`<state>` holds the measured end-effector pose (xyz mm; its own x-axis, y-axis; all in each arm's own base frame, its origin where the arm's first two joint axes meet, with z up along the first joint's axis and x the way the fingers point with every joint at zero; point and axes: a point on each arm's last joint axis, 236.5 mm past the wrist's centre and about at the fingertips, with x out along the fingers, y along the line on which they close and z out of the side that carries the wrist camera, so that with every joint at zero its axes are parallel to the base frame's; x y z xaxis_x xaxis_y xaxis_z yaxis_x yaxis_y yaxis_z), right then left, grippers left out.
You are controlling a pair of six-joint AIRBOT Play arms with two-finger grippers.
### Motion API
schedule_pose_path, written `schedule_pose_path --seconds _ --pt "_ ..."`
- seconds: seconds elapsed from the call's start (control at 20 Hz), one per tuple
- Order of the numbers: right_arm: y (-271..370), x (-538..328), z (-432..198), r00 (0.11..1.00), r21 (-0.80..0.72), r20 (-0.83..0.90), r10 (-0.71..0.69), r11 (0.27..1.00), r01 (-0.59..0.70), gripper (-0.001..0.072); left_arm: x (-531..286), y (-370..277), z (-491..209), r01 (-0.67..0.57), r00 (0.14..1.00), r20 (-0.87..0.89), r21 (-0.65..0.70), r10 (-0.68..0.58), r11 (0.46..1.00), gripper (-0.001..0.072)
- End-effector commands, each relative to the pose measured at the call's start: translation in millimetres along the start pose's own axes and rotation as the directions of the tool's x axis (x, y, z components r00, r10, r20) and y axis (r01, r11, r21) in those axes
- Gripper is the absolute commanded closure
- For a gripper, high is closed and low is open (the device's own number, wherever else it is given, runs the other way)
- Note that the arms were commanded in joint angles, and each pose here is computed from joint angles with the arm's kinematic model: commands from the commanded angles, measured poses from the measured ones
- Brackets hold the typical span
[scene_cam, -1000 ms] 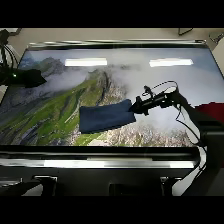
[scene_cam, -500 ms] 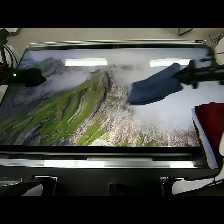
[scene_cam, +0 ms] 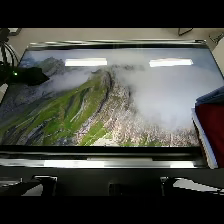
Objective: Fold the clothes and pants, and hang the long-sleeved shirts on hangers.
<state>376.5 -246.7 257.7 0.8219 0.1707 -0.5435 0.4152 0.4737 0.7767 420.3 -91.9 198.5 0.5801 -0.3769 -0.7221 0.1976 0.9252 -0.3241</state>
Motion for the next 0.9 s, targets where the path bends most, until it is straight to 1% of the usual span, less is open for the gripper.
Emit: schedule_pose_path --seconds 0.0,0.1,0.2,0.3,0.45,0.6,0.7,0.75,0.85 --pt "-27.4 -56.6 17.7 0.991 0.129 0.119 -0.068 0.990 0.053 0.0678 -0.2 -4.5 0.6 0.019 1.000 0.003 0.008 -0.019 1.000 0.0678" --pt "-41.4 -71.7 7.6 0.989 0.175 0.093 -0.113 0.980 0.095 0.0678 -0.2 -4.5 0.7 0.019 1.000 0.003 0.008 -0.019 1.000 0.0678" --pt "-56.9 -80.5 -11.8 0.987 0.209 0.016 -0.158 0.966 0.151 0.0678 -0.2 -4.5 0.7 0.019 1.000 0.003 0.009 -0.019 1.000 0.0678" --pt "-76.8 -86.6 -33.3 0.969 0.228 -0.075 -0.237 0.942 0.248 0.0677 -0.2 -4.6 1.7 0.019 1.000 0.007 0.024 -0.019 1.000 0.0679" --pt "-103.4 -97.7 -32.9 0.927 0.254 -0.059 -0.370 0.893 0.372 0.0677 -0.2 -4.4 2.7 0.018 1.000 0.012 0.024 -0.018 1.000 0.0678" --pt "-138.4 -108.9 -41.5 0.865 0.293 -0.083 -0.496 0.817 0.496 0.0677 -0.2 -4.4 2.4 0.018 1.000 0.010 0.024 -0.018 1.000 0.0678" --pt "-167.9 -112.9 -63.6 0.810 0.303 -0.149 -0.567 0.753 0.584 0.0677 -0.2 -4.4 2.5 0.018 1.000 0.011 0.024 -0.018 1.000 0.0679" --pt "-184.3 -115.3 -78.5 0.775 0.302 -0.193 -0.601 0.716 0.630 0.0677 -0.2 -4.4 2.5 0.018 1.000 0.011 0.023 -0.019 1.000 0.0678" --pt "-220.9 -122.0 -111.4 0.684 0.295 -0.299 -0.665 0.618 0.729 0.0677 -0.2 -4.4 2.5 0.018 1.000 0.011 0.023 -0.019 1.000 0.0678"
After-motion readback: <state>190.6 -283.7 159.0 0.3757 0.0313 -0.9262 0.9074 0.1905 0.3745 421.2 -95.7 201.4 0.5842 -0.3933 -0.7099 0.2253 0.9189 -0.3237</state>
